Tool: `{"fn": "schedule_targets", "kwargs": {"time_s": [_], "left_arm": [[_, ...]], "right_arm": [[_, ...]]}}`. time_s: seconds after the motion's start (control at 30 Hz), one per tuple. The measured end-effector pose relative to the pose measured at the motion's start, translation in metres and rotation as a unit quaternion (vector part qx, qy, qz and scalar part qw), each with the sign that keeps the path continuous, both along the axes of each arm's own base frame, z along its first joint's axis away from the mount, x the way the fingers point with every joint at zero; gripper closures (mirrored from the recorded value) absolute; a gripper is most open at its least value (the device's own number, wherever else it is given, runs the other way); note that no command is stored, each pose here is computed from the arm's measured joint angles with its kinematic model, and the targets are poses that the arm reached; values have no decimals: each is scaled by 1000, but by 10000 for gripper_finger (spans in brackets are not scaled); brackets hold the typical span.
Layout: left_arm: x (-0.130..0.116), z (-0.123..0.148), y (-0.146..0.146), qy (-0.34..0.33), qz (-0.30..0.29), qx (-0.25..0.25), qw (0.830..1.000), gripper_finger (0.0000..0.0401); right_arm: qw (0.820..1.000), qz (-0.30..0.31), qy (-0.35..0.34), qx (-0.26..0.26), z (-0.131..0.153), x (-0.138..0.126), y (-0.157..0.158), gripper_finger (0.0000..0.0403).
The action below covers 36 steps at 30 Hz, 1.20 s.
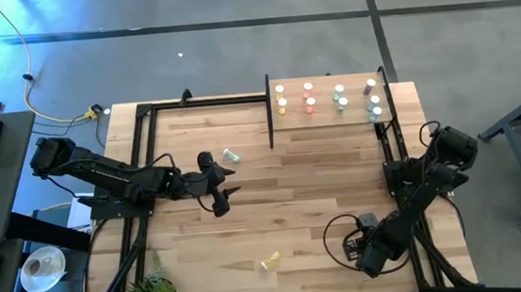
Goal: Pick and place medicine bottles onto shelf by color
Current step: Put the pink pill bottle on the shelf aligned with the other pink pill bottle
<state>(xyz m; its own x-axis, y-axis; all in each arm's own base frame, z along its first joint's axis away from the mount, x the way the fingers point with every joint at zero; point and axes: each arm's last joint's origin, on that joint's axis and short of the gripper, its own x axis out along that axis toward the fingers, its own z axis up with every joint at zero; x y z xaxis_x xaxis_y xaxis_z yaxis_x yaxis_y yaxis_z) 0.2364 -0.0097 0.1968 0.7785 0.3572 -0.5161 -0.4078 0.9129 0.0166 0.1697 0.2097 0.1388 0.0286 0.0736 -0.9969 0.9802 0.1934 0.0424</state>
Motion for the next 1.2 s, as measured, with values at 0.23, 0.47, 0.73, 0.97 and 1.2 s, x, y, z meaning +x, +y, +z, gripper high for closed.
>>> {"fn": "schedule_targets", "kwargs": {"time_s": [0.23,0.47,0.73,0.97,1.2], "left_arm": [[0,0,0,2,-14,-6,1000,162],[2,0,10,2,-27,-32,999,162],[8,15,33,-9,-45,-59,997,162],[14,34,48,-25,-80,-59,995,162],[16,52,57,7,-101,-32,994,162]], "right_arm": [[999,18,-22,-19,0,2,-2,333],[997,40,-45,-41,0,14,-12,326],[983,115,-110,-90,12,46,-27,325],[962,193,-137,-135,26,77,-48,325],[921,287,-159,-212,47,107,-73,325]]}}
